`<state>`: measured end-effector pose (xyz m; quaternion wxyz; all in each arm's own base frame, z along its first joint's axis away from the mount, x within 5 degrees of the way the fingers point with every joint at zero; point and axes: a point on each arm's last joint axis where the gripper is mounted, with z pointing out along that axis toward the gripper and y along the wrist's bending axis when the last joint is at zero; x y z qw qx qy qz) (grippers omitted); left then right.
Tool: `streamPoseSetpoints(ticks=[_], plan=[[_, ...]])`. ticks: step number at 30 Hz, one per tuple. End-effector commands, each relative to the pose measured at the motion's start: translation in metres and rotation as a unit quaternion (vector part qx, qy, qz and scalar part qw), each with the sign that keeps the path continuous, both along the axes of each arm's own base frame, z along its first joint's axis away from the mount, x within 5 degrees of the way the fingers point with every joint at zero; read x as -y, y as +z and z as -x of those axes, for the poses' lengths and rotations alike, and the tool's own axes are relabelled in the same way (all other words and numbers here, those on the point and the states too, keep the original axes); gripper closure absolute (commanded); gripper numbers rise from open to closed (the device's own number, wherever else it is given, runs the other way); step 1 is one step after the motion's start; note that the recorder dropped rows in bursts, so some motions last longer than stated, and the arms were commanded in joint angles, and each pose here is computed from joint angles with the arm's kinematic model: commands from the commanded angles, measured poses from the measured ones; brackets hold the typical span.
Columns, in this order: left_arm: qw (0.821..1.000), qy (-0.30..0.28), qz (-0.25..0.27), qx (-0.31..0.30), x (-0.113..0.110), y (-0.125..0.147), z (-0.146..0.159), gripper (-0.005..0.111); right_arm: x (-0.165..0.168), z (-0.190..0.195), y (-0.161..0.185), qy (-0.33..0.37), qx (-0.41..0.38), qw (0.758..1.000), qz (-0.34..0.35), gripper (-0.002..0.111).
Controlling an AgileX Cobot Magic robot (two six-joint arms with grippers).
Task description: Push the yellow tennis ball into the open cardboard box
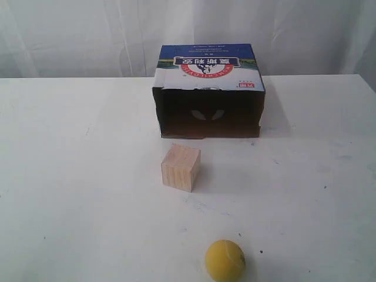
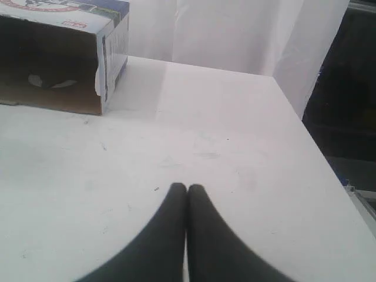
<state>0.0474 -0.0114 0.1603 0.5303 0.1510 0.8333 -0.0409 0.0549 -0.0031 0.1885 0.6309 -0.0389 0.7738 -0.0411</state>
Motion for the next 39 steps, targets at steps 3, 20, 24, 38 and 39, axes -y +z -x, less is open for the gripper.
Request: streamPoseSetpoints(ticks=[3, 20, 24, 38, 39], plan=[[1.0, -0.003, -0.004, -0.006, 0.0, -0.002, 0.001, 0.107, 0.0, 0.0, -0.001, 0.0, 0.003, 1.0, 0.003, 0.108], [1.0, -0.003, -0.004, -0.006, 0.0, -0.002, 0.001, 0.107, -0.001, 0.013, 0.075, 0.007, 0.149, 0.985, -0.086, 0.108], [1.0, -0.003, -0.004, -0.006, 0.0, -0.002, 0.001, 0.107, 0.002, 0.026, 0.103, -0.008, 0.145, 0.984, -0.107, 0.108], [1.0, -0.003, -0.004, -0.006, 0.0, -0.002, 0.001, 0.107, -0.016, 0.052, 0.129, 0.063, -0.01, 0.977, -0.201, 0.108], [1.0, -0.003, -0.004, -0.006, 0.0, -0.002, 0.001, 0.107, -0.018, 0.049, 0.129, 0.074, -0.018, 0.978, -0.197, 0.108]])
